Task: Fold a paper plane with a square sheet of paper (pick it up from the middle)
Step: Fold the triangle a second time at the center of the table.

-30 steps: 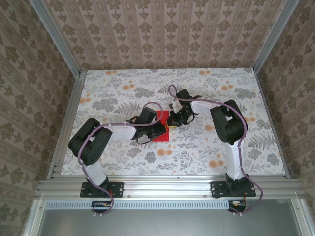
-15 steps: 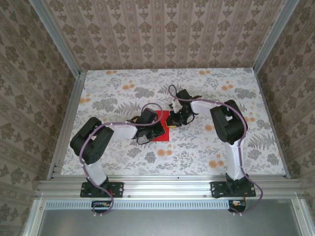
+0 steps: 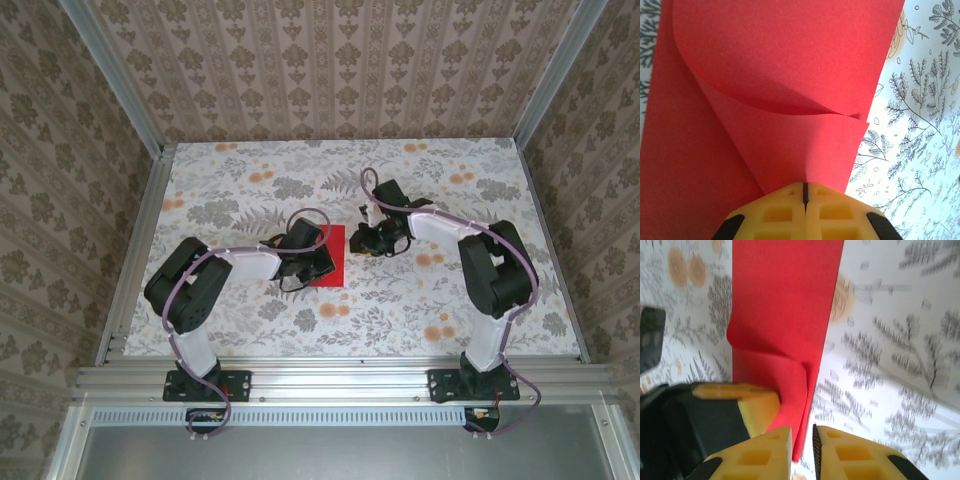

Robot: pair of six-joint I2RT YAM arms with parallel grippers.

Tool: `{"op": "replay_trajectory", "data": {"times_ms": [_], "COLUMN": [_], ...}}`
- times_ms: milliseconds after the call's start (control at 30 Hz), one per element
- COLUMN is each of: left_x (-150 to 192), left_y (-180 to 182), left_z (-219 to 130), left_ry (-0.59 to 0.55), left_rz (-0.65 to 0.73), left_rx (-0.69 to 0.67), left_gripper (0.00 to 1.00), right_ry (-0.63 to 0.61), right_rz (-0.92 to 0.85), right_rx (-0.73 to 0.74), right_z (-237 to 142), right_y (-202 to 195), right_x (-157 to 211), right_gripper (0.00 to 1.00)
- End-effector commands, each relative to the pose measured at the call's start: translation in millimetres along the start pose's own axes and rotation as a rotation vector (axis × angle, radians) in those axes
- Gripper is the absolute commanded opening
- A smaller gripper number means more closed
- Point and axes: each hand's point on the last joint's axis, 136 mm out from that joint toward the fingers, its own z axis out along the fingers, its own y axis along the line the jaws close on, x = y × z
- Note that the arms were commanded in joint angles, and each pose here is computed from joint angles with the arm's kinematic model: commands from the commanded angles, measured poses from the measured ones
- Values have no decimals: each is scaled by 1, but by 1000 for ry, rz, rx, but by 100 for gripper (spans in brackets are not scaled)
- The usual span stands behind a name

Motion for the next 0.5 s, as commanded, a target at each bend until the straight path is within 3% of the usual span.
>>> {"op": "replay_trajectory", "data": {"times_ms": [0,167,467], "left_x": [12,13,14], "left_y": [30,29,29], "left_z": [9,11,11], "left_ry": [35,42,45], "left_rz": [-56,-53,-60], "left_rx": [-122,-122,-124], "left_gripper": [5,5,5], "right_ry": [55,110,164], "right_rz": [-2,-4,5], "right_rx": [-4,-53,-97], "right_z": [10,24,46], "right_y": [3,15,23], "right_x": [30,48,54], "right_gripper": [15,8,5]}}
